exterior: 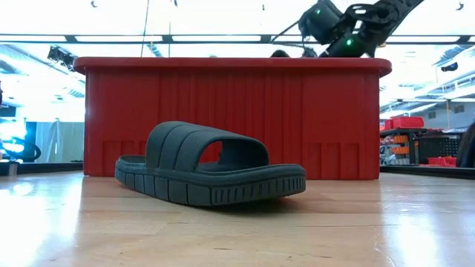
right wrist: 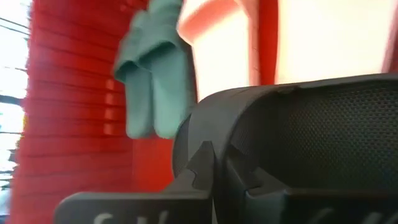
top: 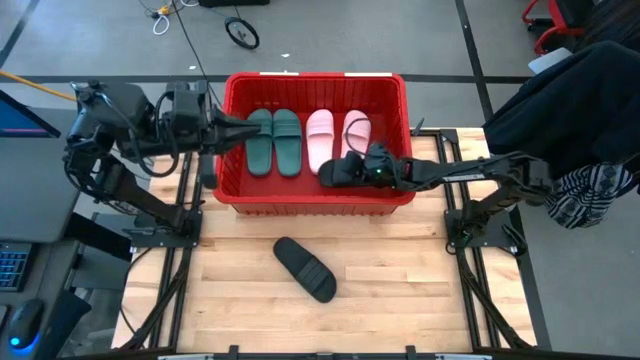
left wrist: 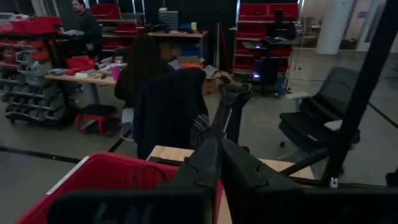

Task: Pick and place slides into bin
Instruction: Put the right black slipper into the red bin, then put the black slipper into the red bin

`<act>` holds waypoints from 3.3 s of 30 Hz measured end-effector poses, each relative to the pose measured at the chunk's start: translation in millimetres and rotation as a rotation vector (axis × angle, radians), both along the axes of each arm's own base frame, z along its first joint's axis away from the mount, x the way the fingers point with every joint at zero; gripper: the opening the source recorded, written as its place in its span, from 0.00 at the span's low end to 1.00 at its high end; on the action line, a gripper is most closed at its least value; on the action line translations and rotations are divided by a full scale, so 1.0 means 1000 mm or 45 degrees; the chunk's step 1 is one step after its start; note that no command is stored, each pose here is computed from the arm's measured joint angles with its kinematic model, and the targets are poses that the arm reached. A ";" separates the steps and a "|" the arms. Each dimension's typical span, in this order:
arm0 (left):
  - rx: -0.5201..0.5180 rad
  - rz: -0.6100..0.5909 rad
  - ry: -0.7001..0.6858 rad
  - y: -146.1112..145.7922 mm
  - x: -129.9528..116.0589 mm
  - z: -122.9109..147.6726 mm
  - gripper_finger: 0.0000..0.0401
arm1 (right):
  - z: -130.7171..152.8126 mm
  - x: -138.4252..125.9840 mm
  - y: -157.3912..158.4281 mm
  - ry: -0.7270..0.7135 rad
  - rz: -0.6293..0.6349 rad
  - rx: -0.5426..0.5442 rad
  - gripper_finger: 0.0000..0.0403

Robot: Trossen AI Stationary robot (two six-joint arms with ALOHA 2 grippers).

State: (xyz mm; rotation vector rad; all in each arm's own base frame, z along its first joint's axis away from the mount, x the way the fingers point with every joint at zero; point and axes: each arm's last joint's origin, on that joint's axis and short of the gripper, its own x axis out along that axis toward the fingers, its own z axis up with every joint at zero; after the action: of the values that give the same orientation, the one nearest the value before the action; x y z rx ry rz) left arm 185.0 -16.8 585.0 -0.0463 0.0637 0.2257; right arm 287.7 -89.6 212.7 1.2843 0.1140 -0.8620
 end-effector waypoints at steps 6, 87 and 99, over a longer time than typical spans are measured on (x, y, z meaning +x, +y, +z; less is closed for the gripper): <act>0.000 0.003 0.005 0.000 0.001 -0.001 0.03 | -0.012 0.004 -0.002 0.074 0.024 -0.023 0.09; -1.251 -0.060 1.134 -0.047 0.140 -0.357 0.57 | 0.186 -0.031 0.079 -0.132 1.183 -0.783 0.32; -1.469 -0.059 1.032 -0.063 0.129 -0.405 0.49 | 0.181 -0.033 0.085 -0.073 1.263 -0.768 0.32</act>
State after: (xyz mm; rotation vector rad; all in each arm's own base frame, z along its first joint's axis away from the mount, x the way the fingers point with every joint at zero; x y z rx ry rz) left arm 313.6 -79.8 180.3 -1.1023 0.9982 0.1242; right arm 254.7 -4.5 393.3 0.5449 0.3759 0.0212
